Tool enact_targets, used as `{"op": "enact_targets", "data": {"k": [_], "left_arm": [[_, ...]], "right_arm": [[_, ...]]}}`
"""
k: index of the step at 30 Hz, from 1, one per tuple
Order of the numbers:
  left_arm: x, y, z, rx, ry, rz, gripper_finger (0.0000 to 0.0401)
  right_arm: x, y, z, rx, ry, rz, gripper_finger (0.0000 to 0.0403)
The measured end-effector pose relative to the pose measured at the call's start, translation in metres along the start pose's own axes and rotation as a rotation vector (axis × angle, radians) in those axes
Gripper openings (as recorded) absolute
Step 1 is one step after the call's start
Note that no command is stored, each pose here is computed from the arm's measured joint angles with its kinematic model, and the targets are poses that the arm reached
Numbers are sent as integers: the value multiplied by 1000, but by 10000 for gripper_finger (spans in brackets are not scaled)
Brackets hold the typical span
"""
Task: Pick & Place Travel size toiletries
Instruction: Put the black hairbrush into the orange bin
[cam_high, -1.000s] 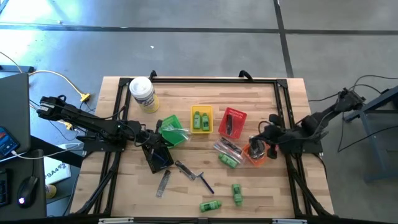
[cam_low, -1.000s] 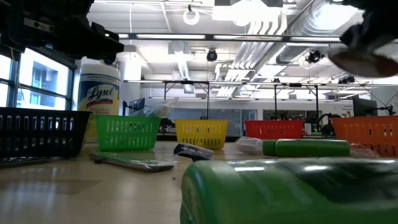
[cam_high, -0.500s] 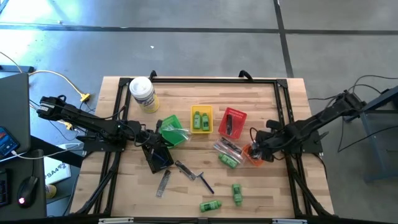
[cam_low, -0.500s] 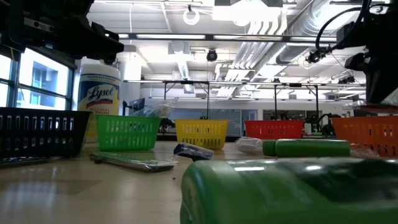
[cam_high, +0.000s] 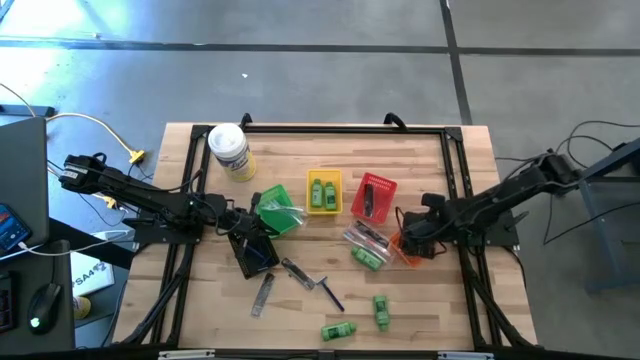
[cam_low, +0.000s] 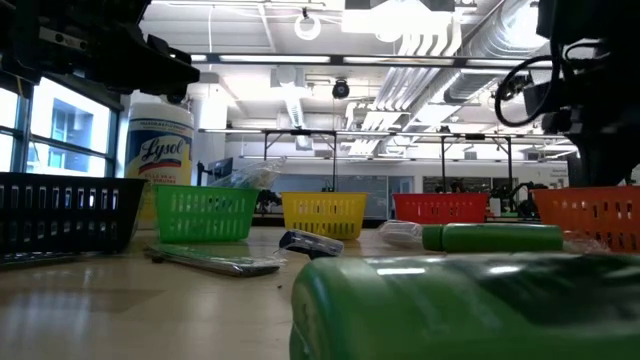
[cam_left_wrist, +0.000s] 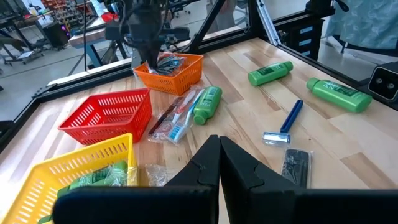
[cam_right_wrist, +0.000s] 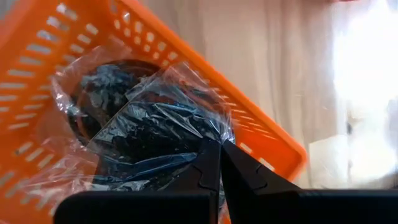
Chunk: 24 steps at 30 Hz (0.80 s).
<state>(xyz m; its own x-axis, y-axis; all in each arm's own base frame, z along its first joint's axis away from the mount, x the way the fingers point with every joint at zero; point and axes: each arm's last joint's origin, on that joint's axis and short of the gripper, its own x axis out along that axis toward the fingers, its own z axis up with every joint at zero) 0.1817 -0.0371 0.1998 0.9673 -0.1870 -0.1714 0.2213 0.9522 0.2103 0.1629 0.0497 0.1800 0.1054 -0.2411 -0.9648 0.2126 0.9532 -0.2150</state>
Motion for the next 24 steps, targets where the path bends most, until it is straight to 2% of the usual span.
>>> {"op": "enact_targets", "data": {"k": [7, 16, 19, 24], "left_arm": [[0, 0, 0, 0, 1, 0, 0], [0, 0, 0, 0, -3, 1, 0], [0, 0, 0, 0, -3, 0, 0], [0, 0, 0, 0, -3, 1, 0]], "right_arm": [[12, 6, 3, -31, 71, -22, 3], [14, 13, 10, -1, 47, 97, 8], [11, 12, 10, 25, 31, 105, 34], [11, 12, 8, 44, 50, 104, 106]]}}
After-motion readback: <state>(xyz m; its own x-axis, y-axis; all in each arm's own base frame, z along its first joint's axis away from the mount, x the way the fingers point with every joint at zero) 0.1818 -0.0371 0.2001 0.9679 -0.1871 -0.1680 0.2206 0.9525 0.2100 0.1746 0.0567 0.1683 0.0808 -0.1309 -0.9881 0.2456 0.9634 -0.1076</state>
